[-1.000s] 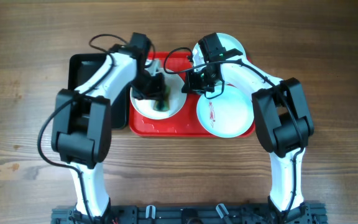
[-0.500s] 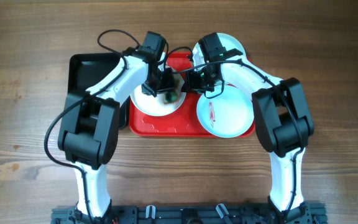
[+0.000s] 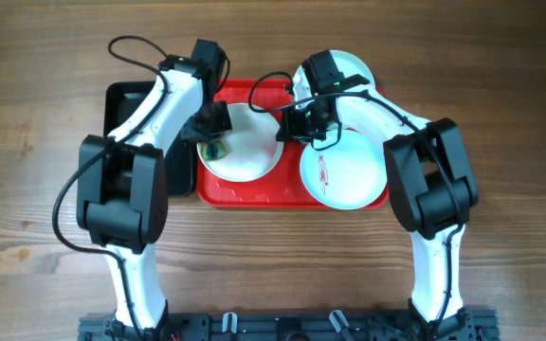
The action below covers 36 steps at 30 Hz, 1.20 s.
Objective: Clean dirty plates on tray and stack at the side
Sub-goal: 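Scrub the white plate surface with the sponge in left gripper, then lift the white plate with right gripper and place it right of tray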
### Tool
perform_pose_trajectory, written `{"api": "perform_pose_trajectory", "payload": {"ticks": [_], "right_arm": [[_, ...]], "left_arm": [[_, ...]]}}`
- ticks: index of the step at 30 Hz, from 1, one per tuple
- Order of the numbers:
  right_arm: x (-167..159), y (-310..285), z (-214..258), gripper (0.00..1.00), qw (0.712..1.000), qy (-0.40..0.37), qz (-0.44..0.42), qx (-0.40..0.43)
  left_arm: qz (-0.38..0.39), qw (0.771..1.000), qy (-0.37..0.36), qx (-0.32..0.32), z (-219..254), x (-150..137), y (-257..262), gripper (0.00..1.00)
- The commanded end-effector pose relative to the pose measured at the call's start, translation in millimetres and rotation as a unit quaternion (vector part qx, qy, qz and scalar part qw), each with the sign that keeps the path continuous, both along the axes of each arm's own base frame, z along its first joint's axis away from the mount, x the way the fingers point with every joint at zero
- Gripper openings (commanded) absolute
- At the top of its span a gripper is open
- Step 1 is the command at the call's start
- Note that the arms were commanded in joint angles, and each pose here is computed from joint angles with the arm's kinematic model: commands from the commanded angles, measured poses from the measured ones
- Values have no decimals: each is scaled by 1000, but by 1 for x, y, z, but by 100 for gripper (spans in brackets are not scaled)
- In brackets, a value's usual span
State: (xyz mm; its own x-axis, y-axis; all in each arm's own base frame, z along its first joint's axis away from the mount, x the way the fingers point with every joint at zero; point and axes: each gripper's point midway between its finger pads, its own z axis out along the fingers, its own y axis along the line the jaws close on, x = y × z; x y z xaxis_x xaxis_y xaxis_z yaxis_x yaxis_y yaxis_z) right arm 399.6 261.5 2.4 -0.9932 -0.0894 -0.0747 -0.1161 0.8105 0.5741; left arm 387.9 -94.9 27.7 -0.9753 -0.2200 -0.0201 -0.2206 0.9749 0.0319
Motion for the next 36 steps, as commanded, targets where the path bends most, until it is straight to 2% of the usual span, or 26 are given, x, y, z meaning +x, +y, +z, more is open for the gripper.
{"api": "perform_pose_trajectory", "payload": {"ticks": [1, 6, 10, 19, 26, 36], "right_arm": [[-7, 0, -16, 4, 1000, 19, 5, -1], [-6, 0, -16, 4, 1000, 20, 3, 0], [-6, 1, -16, 4, 1000, 20, 3, 0], [-5, 1, -15, 4, 1000, 23, -4, 1], [-2, 0, -1, 5, 1000, 9, -5, 2], [6, -56, 75, 4, 984, -96, -45, -143]], "left_arm": [[-3, 999, 36, -14, -4, -15, -12, 4], [-59, 987, 60, -133, 1, -28, -63, 4], [-68, 975, 43, -209, 13, -18, -86, 4], [-20, 975, -18, -221, 76, 32, -49, 4], [2, 973, -57, -224, 120, 53, -25, 4], [10, 980, -60, -189, 116, 54, -10, 4]]}}
